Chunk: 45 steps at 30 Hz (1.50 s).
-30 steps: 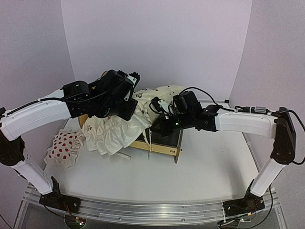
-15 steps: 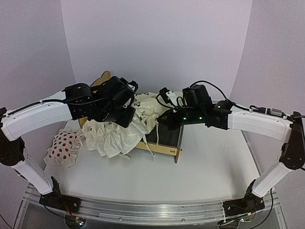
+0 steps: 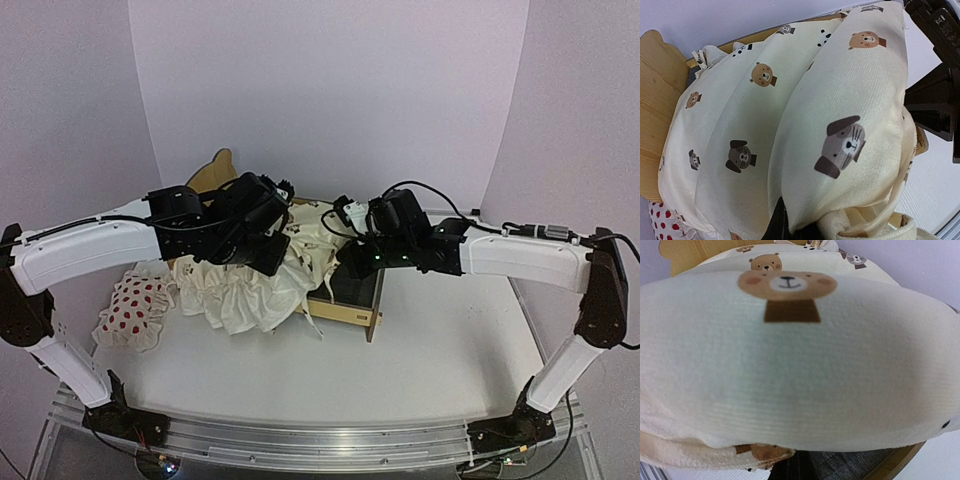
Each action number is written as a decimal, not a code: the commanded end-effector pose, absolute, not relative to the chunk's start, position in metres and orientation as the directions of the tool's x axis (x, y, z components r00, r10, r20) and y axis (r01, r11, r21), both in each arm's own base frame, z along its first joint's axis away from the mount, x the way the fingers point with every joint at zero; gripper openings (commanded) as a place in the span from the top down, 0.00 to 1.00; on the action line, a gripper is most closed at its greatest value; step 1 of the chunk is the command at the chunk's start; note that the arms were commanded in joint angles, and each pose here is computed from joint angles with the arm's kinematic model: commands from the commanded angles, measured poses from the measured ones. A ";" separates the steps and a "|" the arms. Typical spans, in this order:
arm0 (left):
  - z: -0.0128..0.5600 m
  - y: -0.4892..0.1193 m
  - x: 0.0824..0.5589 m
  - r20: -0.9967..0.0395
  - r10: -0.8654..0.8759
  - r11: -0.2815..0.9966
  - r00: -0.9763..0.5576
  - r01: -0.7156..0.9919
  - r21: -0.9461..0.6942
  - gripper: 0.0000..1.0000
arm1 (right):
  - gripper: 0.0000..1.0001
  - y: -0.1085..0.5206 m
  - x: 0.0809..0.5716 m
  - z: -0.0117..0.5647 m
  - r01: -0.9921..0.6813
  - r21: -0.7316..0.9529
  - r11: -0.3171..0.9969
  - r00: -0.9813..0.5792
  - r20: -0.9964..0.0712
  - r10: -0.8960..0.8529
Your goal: Set up the pet bed
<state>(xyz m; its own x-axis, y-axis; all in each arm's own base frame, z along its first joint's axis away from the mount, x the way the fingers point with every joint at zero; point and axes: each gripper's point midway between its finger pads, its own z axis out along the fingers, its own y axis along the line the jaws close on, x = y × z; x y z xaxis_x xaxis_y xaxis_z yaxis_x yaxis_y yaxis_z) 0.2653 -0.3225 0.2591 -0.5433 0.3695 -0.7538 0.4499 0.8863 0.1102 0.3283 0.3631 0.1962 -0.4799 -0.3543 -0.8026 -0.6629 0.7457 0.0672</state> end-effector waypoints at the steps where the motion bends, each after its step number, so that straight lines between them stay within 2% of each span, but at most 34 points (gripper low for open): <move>1: 0.257 -0.328 0.275 -0.767 0.348 0.898 -0.539 0.425 0.109 0.99 | 1.00 0.361 0.330 0.188 -0.646 0.063 0.761 -0.483 -0.805 -0.344; 12: 0.274 -0.344 0.295 -0.823 0.286 0.923 -0.490 0.371 0.100 1.00 | 1.00 0.350 0.352 0.225 -0.587 -0.070 0.807 -0.381 -0.855 -0.352; 20: 0.281 -0.351 0.305 -0.840 0.273 0.931 -0.470 0.348 0.108 1.00 | 1.00 0.353 0.347 0.207 -0.611 -0.058 0.790 -0.407 -0.833 -0.376; 31: 0.288 -0.346 0.306 -0.849 0.258 0.937 -0.461 0.333 0.104 1.00 | 1.00 0.352 0.351 0.241 -0.622 -0.124 0.773 -0.338 -0.849 -0.407; 38: 0.286 -0.347 0.306 -0.846 0.264 0.936 -0.463 0.335 0.109 1.00 | 1.00 0.351 0.341 0.225 -0.635 -0.069 0.769 -0.386 -0.834 -0.394; 45: 0.283 -0.347 0.306 -0.842 0.269 0.935 -0.467 0.335 0.113 1.00 | 1.00 0.356 0.324 0.208 -0.641 0.082 0.763 -0.491 -0.808 -0.325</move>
<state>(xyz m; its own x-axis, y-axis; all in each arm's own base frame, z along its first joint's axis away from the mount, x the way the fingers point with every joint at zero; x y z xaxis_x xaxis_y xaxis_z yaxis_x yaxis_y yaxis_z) 0.2940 -0.3489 0.2551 -0.5063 0.3374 -0.7936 0.3849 0.9119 0.1421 0.3394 0.3523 0.2029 -0.4395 -0.3892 -0.8096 -0.6328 0.7738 -0.0285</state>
